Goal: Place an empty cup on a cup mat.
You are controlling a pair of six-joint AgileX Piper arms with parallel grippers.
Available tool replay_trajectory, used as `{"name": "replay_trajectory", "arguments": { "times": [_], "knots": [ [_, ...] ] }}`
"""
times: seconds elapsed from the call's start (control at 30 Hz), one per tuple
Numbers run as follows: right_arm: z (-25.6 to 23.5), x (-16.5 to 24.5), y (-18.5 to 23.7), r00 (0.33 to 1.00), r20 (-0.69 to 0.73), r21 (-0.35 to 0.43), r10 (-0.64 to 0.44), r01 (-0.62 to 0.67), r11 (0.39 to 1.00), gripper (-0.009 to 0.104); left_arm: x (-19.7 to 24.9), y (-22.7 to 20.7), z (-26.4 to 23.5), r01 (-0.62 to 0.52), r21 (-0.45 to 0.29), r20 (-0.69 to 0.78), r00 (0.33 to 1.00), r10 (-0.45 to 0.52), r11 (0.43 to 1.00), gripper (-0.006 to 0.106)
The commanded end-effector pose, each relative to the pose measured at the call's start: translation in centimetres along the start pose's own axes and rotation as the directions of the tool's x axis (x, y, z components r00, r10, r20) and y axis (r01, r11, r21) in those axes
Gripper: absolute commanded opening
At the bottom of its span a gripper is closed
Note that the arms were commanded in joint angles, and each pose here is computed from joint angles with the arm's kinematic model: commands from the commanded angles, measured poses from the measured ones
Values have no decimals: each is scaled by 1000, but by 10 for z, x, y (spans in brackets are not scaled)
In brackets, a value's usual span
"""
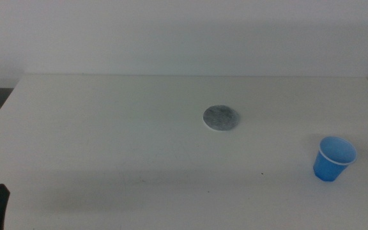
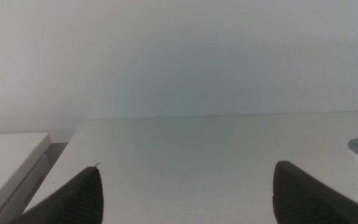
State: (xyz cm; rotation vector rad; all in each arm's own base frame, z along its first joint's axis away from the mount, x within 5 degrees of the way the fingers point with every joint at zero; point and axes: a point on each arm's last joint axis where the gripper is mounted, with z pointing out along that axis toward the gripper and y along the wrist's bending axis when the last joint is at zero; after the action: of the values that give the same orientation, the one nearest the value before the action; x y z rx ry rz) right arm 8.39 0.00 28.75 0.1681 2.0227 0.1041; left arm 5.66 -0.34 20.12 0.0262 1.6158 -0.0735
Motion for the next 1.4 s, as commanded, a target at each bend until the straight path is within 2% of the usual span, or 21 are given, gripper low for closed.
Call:
{"name": "replay_trajectory", "arguments": {
  "times": [0.0, 0.2, 0.3, 0.43, 0.77, 0.93, 1.13, 1.37],
  "knots": [
    [5, -28, 3, 992, -123, 46, -21, 27, 999, 93, -1, 0, 0, 1, 2, 16, 1000, -1, 1000, 94],
    [8, -99, 16, 962, -272, 77, 8, 14, 997, 93, -1, 0, 0, 1, 2, 16, 1000, -1, 1000, 94],
    [18, -114, 19, 923, -384, 104, 19, 23, 994, 93, -1, 0, 0, 1, 2, 16, 1000, -1, 1000, 94],
    [35, -127, 22, 903, -428, 112, 24, 27, 993, 93, -1, 0, 0, 1, 2, 16, 1000, -1, 1000, 94],
    [65, -140, 28, 950, -309, 68, 34, -13, 998, 93, -1, 0, 0, 1, 2, 16, 1000, -1, 1000, 94],
    [69, -138, 30, 943, -333, 50, 25, -8, 999, 93, -1, 0, 0, 1, 2, 16, 1000, -1, 1000, 94],
    [99, -133, 30, 857, -514, 89, 35, 13, 996, 93, -1, 0, 0, 1, 2, 16, 1000, -1, 1000, 94],
    [161, -109, 27, 749, -662, 113, 36, 52, 992, 93, -1, 0, 0, 1, 2, 16, 1000, -1, 1000, 94]
  ]
}}
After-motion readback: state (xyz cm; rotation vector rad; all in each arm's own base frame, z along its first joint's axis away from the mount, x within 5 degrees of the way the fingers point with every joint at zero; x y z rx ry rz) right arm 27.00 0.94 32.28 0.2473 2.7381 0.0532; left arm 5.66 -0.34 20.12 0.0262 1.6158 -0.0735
